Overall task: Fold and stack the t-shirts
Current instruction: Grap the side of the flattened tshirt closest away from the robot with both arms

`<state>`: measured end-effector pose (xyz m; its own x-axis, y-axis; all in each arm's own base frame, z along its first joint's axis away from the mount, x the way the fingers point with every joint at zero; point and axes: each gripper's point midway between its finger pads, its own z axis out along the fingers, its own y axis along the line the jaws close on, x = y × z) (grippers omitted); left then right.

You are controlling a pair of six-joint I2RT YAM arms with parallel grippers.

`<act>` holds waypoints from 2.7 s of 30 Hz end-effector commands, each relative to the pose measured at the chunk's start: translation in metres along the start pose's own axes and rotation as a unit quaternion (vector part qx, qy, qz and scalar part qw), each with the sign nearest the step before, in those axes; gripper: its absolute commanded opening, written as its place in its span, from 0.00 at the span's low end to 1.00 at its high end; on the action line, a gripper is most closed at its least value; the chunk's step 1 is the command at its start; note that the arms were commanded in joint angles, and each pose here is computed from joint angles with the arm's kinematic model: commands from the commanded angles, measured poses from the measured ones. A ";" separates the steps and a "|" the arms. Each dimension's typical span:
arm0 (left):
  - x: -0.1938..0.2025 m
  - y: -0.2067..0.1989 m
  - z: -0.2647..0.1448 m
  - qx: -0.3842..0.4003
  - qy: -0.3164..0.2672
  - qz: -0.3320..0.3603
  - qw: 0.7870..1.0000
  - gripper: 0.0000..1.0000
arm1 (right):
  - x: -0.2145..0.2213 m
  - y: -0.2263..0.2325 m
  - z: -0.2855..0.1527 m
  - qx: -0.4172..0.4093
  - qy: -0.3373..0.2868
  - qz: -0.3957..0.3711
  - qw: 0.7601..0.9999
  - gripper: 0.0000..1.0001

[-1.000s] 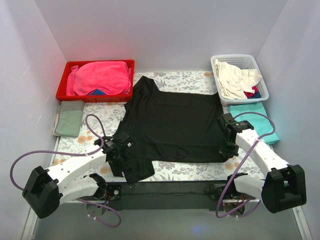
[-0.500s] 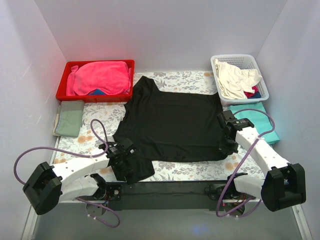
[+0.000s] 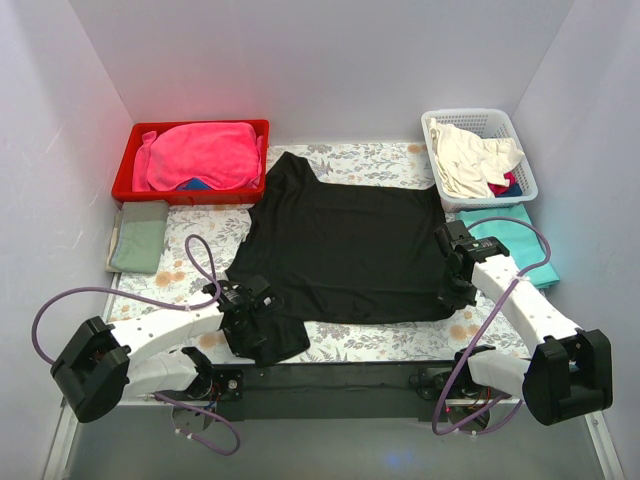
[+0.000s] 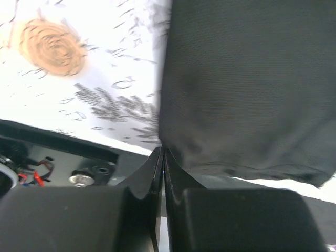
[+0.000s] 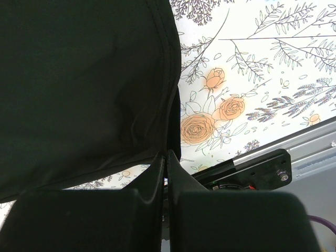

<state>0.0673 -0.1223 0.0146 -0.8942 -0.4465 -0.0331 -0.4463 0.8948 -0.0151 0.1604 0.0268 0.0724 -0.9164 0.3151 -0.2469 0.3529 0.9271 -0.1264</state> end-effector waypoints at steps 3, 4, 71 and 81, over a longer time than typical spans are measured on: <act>-0.018 -0.030 -0.018 0.044 -0.039 0.002 0.998 0.00 | -0.009 0.001 -0.007 -0.006 -0.021 0.002 1.000 0.01; -0.017 -0.029 -0.017 0.038 -0.037 0.003 0.999 0.00 | -0.009 0.001 -0.007 -0.006 -0.022 0.002 1.000 0.01; 0.006 -0.017 0.010 0.034 0.005 0.005 0.999 0.33 | -0.009 0.002 -0.007 -0.011 -0.022 -0.002 1.000 0.01; 0.013 -0.016 0.011 0.030 0.024 0.019 0.999 0.25 | -0.008 0.002 -0.008 -0.012 -0.022 0.002 1.000 0.01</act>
<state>0.0664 -0.1339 0.0129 -0.9112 -0.4117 -0.0143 -0.4107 0.9106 -0.0459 0.1606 0.0272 0.0722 -0.9187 0.3053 -0.2506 0.3425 0.9318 -0.1203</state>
